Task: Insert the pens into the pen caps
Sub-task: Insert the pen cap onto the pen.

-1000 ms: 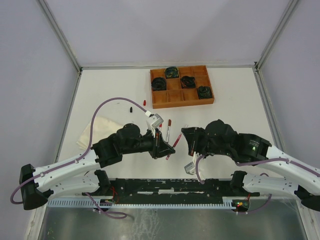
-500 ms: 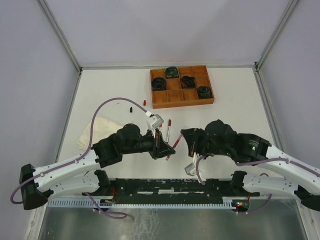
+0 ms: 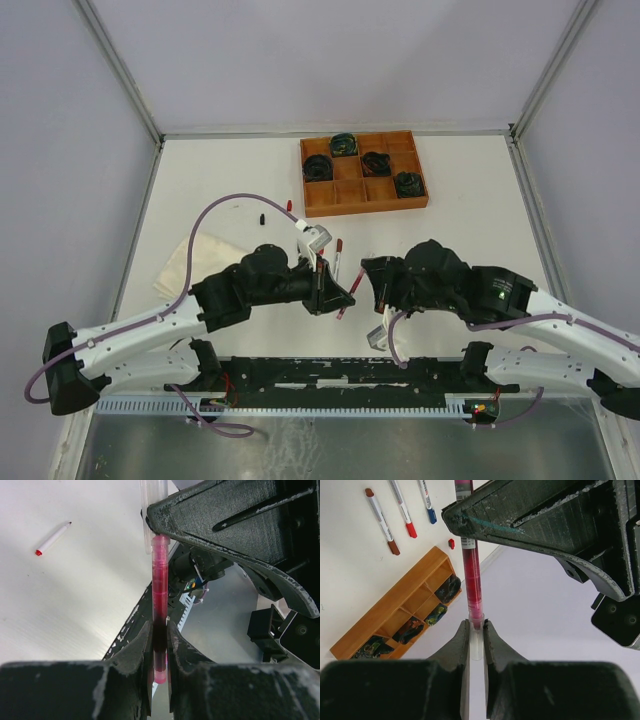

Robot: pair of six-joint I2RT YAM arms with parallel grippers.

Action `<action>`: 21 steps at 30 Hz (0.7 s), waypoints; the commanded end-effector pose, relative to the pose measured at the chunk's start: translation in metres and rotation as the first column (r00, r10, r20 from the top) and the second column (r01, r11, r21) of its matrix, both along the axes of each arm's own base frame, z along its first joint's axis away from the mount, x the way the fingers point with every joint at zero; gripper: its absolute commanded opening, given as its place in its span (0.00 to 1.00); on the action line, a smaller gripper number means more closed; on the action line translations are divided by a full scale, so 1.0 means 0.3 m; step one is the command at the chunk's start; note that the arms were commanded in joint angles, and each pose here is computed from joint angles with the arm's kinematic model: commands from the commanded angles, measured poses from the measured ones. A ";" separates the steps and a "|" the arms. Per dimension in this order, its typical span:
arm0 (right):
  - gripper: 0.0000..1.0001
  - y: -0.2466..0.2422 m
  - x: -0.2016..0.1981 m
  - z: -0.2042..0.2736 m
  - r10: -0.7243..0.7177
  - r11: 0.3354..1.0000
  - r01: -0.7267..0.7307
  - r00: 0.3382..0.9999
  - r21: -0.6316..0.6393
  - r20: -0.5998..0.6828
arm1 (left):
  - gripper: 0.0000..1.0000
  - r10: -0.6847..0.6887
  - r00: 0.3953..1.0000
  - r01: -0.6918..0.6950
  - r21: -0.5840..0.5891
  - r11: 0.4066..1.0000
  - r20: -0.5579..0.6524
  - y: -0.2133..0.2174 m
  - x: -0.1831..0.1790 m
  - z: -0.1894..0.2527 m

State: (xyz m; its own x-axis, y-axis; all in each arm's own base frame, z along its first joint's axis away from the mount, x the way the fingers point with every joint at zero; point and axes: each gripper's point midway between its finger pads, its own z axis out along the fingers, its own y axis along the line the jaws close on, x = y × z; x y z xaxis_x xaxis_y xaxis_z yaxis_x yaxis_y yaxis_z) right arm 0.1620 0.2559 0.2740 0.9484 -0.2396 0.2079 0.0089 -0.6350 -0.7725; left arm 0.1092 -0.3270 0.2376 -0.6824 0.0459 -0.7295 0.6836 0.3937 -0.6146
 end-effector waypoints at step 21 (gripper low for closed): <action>0.00 0.061 -0.131 -0.049 0.142 0.988 -0.143 0.990 -0.050 -0.026 | 0.03 0.188 0.982 -0.181 -0.145 0.973 0.031 -0.037 0.139 0.217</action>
State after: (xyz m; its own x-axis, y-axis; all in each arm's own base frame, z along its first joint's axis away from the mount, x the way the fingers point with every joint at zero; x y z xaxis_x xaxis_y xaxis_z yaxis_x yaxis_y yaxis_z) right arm 0.1585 0.2553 0.2743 0.9294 -0.2428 0.2780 0.0476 -0.6680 -0.7427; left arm 0.1121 -0.3311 0.2388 -0.7168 0.0461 -0.6957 0.6423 0.4319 -0.6332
